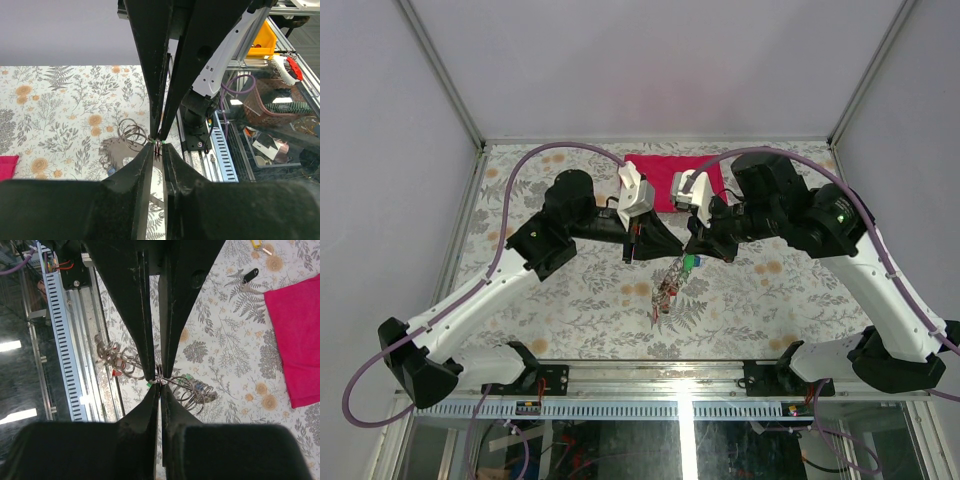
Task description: Put the keys on the keyring
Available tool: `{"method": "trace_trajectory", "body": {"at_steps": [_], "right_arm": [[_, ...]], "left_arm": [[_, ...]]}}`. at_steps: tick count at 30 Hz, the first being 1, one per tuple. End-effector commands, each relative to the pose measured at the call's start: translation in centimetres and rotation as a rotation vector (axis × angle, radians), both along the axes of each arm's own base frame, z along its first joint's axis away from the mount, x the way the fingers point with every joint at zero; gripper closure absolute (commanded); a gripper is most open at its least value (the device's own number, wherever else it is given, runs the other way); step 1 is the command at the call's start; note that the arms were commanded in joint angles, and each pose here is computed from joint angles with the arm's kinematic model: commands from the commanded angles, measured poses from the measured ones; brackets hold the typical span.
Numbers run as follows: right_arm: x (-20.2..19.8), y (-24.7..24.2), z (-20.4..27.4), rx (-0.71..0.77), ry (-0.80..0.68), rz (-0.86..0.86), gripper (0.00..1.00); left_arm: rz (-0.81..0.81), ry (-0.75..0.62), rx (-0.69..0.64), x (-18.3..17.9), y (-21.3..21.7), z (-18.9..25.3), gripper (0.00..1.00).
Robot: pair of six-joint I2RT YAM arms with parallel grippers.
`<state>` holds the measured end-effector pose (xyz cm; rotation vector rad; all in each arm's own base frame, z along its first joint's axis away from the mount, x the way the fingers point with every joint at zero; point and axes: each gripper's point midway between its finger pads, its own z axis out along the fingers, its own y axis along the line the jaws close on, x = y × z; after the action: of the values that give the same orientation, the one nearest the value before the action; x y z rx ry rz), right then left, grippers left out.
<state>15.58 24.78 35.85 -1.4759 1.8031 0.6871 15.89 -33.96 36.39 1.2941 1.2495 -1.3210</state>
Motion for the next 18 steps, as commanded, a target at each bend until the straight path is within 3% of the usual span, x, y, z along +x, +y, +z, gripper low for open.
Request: {"method": "trace_trajectory", "body": {"at_steps": [1,5,10,14,18], "right_arm": [[-0.1,1.1,2.2,0.092,-0.059,0.033,1.0],[-0.1,1.1,2.3,0.097,-0.063,0.034,1.0],[-0.1,1.0,2.4,0.101,-0.071,0.032,1.0],[-0.1,0.8,2.6,0.109,-0.081,0.025,1.0],[0.1,0.4,3.5,0.158,-0.115,-0.022,0.82]], "left_arm": [[-0.017,-0.046,-0.028,-0.3,-0.2,1.6,0.86],[-0.021,-0.042,-0.025,-0.3,-0.3,1.5,0.87],[-0.024,-0.034,-0.013,-0.3,-0.4,1.1,1.0],[-0.015,-0.032,-0.01,-0.2,-0.4,1.0,1.0],[0.056,-0.018,-0.014,0.7,-0.3,1.0,1.0]]}}
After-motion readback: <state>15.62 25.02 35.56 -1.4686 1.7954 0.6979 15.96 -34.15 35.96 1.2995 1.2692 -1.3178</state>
